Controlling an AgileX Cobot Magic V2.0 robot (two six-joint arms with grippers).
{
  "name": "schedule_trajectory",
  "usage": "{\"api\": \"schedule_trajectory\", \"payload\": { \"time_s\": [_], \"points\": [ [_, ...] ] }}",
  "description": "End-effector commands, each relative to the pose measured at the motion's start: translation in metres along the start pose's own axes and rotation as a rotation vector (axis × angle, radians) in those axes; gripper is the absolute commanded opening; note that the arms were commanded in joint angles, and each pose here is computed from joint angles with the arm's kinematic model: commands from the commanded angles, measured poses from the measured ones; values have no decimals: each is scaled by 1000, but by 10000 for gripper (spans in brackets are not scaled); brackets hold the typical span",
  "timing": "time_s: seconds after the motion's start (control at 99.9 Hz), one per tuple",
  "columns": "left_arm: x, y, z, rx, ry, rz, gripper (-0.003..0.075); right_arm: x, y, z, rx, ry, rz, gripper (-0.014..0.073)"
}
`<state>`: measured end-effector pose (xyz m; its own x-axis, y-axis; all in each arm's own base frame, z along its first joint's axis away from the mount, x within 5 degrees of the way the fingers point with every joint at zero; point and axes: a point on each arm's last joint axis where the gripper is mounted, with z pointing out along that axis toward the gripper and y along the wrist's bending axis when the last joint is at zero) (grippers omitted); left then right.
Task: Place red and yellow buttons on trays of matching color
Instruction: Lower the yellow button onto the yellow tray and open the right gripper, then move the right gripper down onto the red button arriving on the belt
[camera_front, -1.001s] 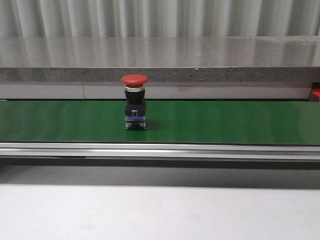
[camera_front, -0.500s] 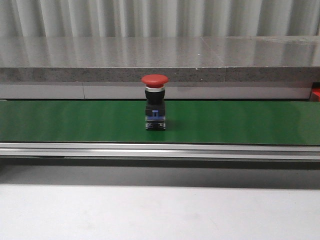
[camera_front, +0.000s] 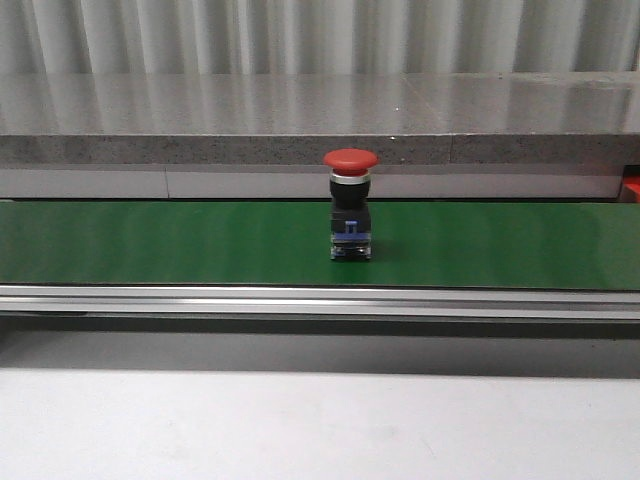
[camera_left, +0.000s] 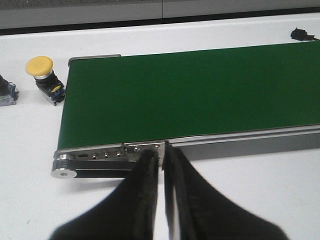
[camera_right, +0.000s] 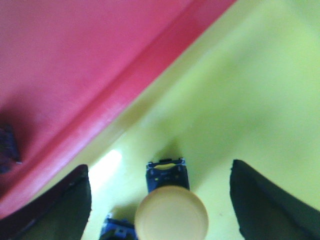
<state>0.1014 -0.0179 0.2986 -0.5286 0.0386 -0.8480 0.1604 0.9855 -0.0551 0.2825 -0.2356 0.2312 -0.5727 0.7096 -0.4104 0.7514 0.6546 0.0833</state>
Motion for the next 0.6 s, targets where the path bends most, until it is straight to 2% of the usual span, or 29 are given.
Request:
{"api": "schedule_trajectory", "payload": {
  "time_s": [0.0,0.16,0.27,0.48,0.59],
  "points": [
    [-14,-2,-5,11,-97,-5,-6,-11,9,-49,-34,-170,-21,573],
    [-14,-2,-5,11,-97,-5,-6,-1,32,-97,-92,-259,-85,573],
    [-14,-2,-5,11,-97,-5,-6,13,53,-123,-138,-274,-150,573],
    [-14,-2,-5,11,-97,-5,-6,52,98,-163,-241,-252,-353,573],
    [-14,-2,-5,11,-97,-5,-6,74,113,-174,-274,-191,-440,573]
  ]
}}
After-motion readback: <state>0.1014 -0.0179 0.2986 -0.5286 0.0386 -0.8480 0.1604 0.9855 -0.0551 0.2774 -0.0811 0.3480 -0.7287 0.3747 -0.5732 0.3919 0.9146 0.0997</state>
